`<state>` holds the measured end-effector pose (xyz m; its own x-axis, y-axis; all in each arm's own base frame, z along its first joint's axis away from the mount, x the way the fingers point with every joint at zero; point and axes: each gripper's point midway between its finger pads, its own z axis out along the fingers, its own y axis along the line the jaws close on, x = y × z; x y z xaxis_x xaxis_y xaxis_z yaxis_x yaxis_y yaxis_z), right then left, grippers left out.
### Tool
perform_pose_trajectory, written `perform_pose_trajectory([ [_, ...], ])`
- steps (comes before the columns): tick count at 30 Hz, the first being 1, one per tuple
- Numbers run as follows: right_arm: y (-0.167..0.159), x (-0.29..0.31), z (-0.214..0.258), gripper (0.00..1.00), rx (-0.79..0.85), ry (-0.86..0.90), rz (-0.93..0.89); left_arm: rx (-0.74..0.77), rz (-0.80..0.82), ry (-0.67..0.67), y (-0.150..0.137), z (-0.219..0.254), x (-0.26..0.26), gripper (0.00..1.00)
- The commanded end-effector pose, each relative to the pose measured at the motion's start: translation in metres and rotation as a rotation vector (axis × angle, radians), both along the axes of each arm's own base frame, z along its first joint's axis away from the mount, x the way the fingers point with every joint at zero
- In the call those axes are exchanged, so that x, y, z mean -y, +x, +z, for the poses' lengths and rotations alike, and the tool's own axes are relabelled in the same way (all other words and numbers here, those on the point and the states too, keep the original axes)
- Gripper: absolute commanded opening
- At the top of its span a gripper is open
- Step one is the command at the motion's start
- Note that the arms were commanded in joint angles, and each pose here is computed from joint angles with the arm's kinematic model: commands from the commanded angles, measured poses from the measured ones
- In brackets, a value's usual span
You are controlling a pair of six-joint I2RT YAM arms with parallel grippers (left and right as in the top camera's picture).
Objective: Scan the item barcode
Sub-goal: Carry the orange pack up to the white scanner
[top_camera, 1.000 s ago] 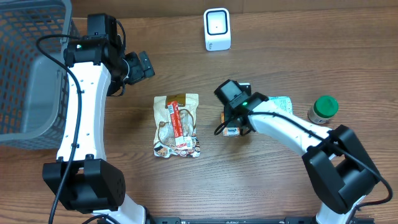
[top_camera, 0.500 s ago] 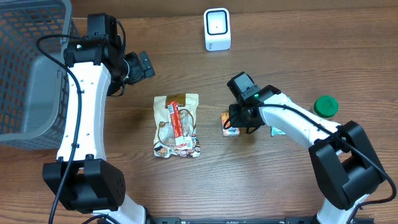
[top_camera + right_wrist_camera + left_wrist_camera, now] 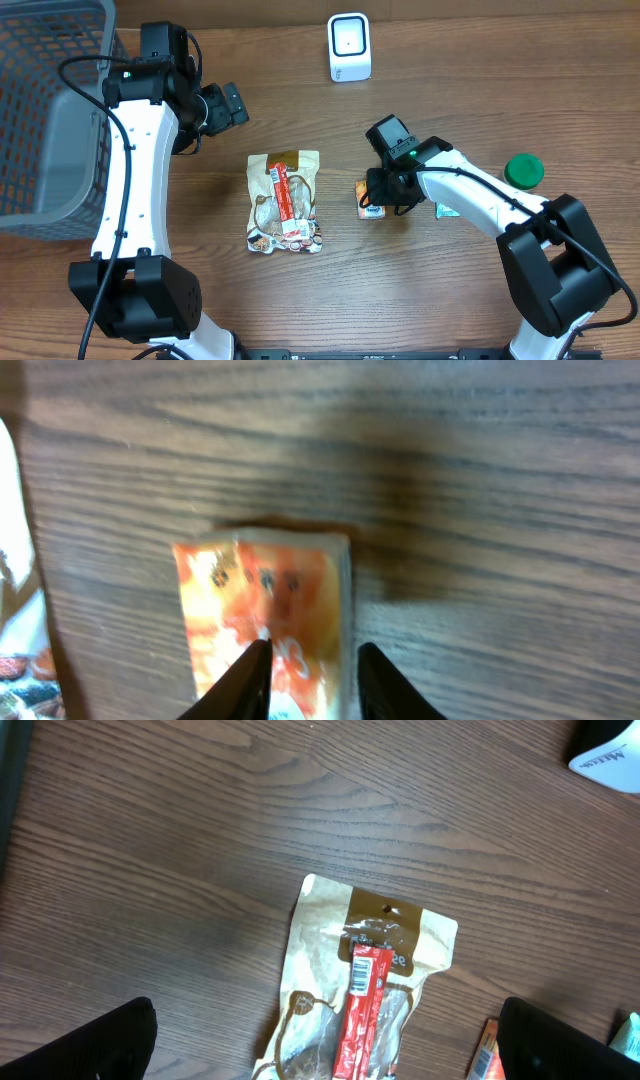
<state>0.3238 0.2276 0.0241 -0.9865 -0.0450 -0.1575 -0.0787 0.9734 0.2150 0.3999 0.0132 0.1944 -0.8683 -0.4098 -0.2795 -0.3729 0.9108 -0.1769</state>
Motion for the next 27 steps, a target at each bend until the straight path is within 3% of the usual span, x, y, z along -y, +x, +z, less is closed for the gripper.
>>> perform_pose_trajectory([
  [1,-0.003,0.001,0.004,0.25,0.022,0.020,0.004,0.034,-0.017,0.008,0.001,0.012,0.002,1.00],
  [9,-0.008,0.002,-0.014,0.14,0.030,0.037,0.004,0.034,-0.017,0.009,0.001,0.012,0.002,1.00],
  [11,-0.005,0.001,-0.012,0.04,0.038,0.043,0.002,0.034,-0.017,0.009,0.001,0.012,0.002,1.00],
  [21,0.033,-0.006,0.044,0.03,0.132,0.095,-0.021,0.034,-0.017,0.008,0.001,0.012,0.002,1.00],
  [27,0.057,-0.006,0.101,0.03,0.319,0.062,0.081,0.034,-0.017,0.009,0.001,0.012,0.002,1.00],
])
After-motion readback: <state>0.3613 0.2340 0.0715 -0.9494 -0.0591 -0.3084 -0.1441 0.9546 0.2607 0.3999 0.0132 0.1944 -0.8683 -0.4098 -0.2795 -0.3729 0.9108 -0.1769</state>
